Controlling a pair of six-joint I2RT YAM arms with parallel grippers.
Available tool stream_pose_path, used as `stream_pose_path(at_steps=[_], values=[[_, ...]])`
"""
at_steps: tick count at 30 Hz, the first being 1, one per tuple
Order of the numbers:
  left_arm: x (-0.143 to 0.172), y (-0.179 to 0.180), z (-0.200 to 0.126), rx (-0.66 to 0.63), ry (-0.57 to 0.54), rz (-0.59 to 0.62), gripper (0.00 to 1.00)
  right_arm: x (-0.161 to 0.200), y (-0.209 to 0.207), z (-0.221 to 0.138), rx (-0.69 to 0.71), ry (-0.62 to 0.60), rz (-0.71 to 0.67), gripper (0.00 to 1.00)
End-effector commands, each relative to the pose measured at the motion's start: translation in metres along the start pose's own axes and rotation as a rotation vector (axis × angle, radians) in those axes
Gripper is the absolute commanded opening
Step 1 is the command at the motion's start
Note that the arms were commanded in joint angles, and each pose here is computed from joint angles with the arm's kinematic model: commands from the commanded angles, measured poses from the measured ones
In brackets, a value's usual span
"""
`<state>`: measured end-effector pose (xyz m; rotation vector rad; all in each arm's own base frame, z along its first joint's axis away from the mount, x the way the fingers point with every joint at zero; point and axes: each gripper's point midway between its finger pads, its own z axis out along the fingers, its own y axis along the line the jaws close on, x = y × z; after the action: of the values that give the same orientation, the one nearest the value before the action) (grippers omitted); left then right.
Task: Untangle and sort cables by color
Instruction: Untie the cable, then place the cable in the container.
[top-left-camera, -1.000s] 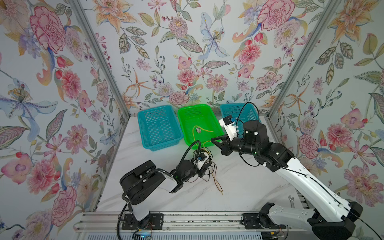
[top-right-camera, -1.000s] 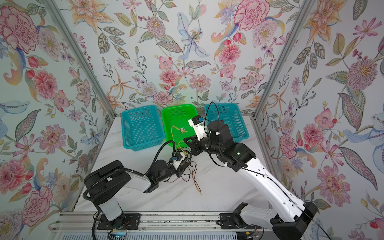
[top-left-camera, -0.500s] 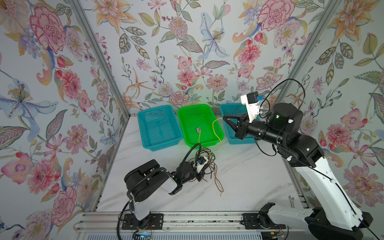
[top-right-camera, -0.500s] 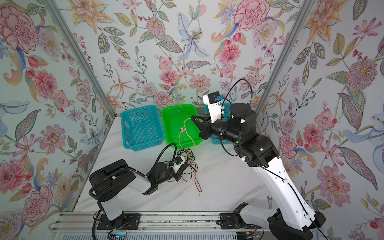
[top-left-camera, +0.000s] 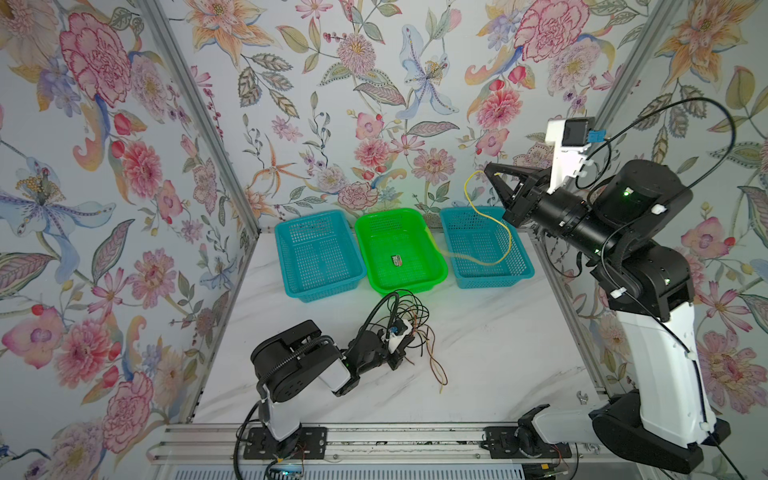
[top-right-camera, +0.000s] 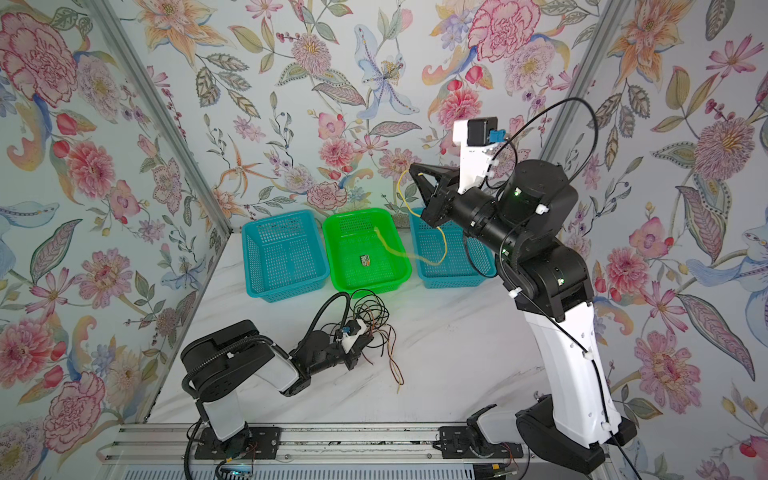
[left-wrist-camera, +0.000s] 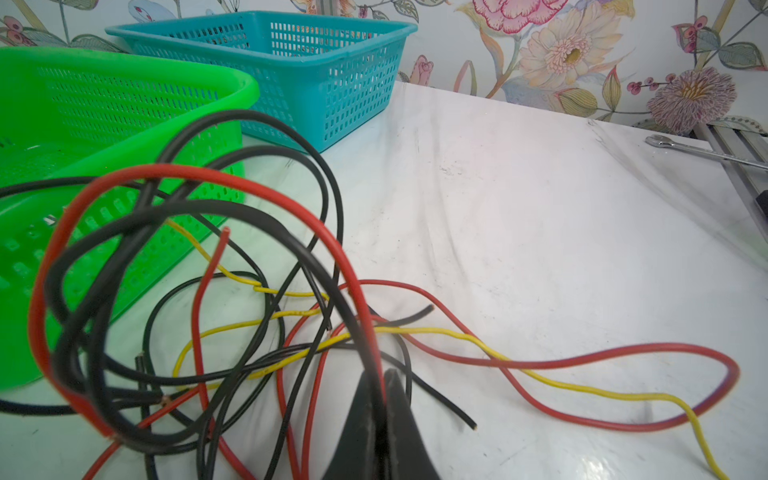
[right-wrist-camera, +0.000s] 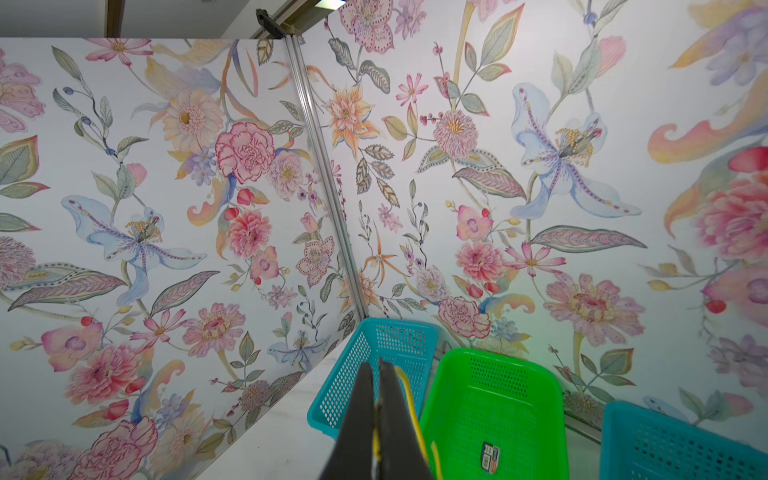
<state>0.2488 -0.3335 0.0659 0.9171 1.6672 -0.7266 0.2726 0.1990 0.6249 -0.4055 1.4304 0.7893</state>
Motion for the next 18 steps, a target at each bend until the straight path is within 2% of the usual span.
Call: stream_pose_path(at_steps=[1,6,9,14,16,17,18], values=[[0.006,-0.007,-0.002,0.028,-0.002,-0.02,0.08,-0.012,0.001,0.005,-0.016,-0.034,0.021,0.0],[0.001,-0.012,-0.008,0.051,-0.011,-0.028,0.08,-0.012,-0.007,0.03,-0.026,-0.043,0.044,0.0],[-0.01,-0.017,-0.017,0.075,-0.028,-0.041,0.09,0.01,-0.02,0.058,-0.024,0.012,0.07,0.0],[-0.035,-0.031,-0.037,0.145,-0.064,-0.062,0.2,0.067,-0.052,0.112,-0.008,0.135,0.121,0.0],[-0.049,-0.036,-0.049,0.167,-0.087,-0.061,0.34,0.092,-0.063,0.135,-0.008,0.179,0.14,0.0],[-0.054,-0.038,-0.053,0.17,-0.093,-0.059,0.45,0.101,-0.067,0.143,-0.008,0.19,0.146,0.0],[-0.059,-0.038,-0.059,0.17,-0.099,-0.057,0.6,0.112,-0.073,0.153,-0.003,0.207,0.156,0.0]])
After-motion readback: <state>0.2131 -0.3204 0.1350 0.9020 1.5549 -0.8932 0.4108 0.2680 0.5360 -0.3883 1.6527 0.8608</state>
